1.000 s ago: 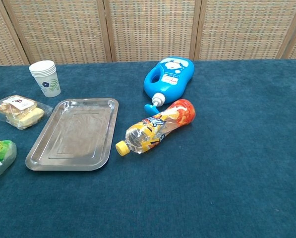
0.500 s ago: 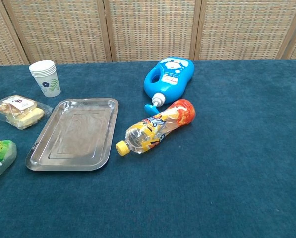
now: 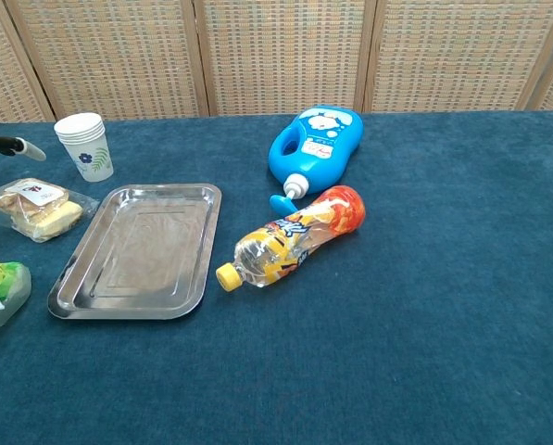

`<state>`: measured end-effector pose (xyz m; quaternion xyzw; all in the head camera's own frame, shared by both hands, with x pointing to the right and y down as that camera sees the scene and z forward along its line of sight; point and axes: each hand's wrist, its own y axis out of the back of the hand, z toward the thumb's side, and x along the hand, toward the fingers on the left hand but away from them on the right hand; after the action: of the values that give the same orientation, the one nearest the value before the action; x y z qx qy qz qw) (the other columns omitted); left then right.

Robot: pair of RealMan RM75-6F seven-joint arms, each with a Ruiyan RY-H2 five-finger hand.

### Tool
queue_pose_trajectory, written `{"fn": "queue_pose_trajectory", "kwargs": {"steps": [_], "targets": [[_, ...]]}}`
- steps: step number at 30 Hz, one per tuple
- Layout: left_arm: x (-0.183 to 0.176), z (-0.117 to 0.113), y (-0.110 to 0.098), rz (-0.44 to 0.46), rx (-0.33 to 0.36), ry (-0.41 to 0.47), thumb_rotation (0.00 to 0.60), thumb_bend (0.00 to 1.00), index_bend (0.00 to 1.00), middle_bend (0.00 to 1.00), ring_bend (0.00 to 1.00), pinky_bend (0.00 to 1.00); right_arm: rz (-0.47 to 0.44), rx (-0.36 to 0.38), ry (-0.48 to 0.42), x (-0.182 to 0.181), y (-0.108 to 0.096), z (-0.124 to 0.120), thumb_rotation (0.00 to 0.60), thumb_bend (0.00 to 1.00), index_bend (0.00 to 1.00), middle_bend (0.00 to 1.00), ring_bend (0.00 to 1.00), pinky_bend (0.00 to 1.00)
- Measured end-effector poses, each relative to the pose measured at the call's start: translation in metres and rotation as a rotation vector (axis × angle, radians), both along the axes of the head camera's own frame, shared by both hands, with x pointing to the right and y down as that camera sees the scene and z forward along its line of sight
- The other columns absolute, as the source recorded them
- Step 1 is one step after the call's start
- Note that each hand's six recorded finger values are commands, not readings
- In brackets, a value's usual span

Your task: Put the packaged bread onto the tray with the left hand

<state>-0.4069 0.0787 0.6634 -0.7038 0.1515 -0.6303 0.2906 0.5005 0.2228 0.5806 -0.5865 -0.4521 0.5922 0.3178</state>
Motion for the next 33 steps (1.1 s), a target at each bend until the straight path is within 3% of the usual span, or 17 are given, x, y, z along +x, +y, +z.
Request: {"fn": "queue_pose_trajectory", "kwargs": {"steps": [21,33], "targets": [[-0.020,0.008,-0.003,-0.004,0.026,-0.074,0.600,0.26,0.00,0.00,0.00,0.00,0.015,-0.005,-0.001,0.002,0.002,0.004,0.600,0.18,0.00,0.00,0.00,0.00],[-0.041,0.038,-0.013,-0.057,0.026,-0.092,0.600,0.26,0.00,0.00,0.00,0.00,-0.005,0.005,0.007,-0.010,0.003,0.001,0.600,0.18,0.00,0.00,0.00,0.00]]}}
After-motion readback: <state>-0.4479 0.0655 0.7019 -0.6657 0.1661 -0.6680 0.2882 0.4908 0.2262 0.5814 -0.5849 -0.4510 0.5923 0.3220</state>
